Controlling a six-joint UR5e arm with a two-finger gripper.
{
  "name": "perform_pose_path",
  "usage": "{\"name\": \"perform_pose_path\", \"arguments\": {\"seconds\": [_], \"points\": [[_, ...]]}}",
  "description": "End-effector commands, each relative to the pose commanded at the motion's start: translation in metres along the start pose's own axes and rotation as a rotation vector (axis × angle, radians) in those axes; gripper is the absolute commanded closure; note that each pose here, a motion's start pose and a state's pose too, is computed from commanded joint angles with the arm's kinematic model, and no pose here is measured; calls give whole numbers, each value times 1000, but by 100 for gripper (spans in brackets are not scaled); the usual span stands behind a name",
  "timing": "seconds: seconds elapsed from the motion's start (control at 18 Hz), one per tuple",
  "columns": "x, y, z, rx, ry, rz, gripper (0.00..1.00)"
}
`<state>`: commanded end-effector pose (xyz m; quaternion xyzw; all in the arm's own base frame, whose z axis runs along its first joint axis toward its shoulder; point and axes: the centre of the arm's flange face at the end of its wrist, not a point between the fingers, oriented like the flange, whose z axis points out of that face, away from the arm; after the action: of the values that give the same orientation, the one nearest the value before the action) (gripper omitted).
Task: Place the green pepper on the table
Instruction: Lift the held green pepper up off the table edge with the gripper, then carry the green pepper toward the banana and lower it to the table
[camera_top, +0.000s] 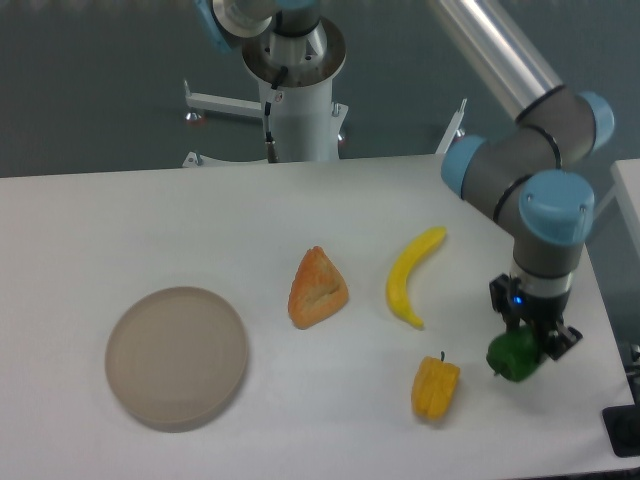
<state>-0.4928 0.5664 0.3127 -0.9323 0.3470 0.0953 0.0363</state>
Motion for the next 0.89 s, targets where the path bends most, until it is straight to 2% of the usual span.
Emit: {"name": "perform_pose_path", "arguments": {"seconds": [0.11, 0.33, 0.44, 0.67, 0.89], "points": [[17, 11, 6, 0, 28, 15, 80], [39, 10, 15, 67, 63, -12, 80], [52, 15, 21, 68, 90, -60, 80], [62, 13, 29, 67, 121, -223, 79], [68, 19, 34, 95, 138, -242, 79]]}}
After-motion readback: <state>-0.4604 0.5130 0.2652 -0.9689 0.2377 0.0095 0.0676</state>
